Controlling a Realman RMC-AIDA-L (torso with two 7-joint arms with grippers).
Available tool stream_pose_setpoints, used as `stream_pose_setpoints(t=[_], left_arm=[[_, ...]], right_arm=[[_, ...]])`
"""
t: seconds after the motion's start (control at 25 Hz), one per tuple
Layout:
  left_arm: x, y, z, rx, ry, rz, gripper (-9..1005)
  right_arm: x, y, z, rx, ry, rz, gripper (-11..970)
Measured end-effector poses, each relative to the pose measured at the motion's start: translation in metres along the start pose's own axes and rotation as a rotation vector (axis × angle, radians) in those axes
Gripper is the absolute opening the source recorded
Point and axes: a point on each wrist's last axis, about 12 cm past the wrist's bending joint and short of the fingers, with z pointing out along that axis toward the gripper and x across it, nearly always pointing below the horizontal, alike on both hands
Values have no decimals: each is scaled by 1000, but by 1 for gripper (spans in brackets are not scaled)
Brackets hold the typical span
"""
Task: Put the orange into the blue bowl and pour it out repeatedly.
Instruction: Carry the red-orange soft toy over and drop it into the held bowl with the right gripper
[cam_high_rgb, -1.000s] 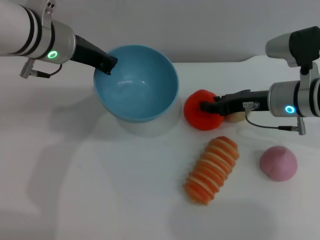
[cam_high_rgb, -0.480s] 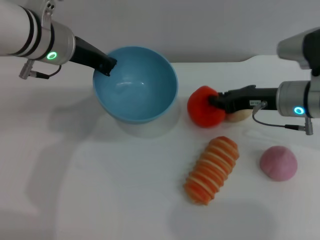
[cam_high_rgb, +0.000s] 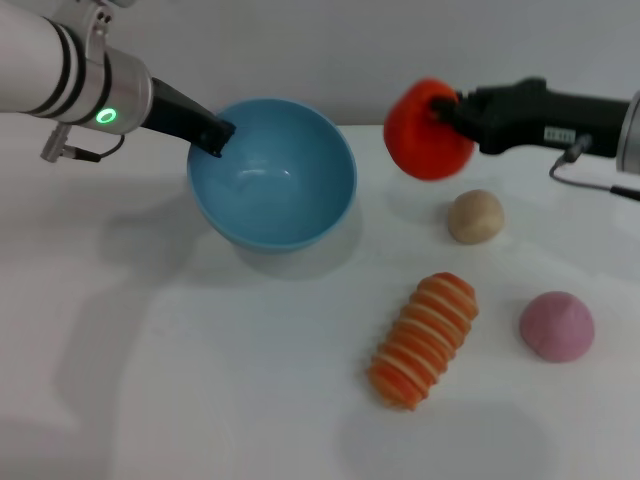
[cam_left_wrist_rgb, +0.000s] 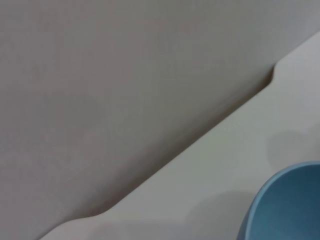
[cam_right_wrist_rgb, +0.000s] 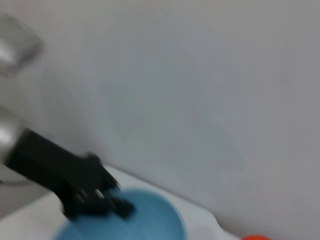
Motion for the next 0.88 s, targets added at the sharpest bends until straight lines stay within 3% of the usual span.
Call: stream_pose_setpoints(t=[0.24, 0.52, 0.88], left_arm=[[-4, -5, 2, 11, 1, 15, 0], [-8, -14, 4, 46, -6, 35, -1], [-10, -13, 4, 42, -11, 36, -1]], right_arm=[[-24, 21, 7, -129, -89, -163, 34], [-20, 38, 40, -244, -24, -207, 66], [-17, 37, 49, -206, -17, -224, 138]])
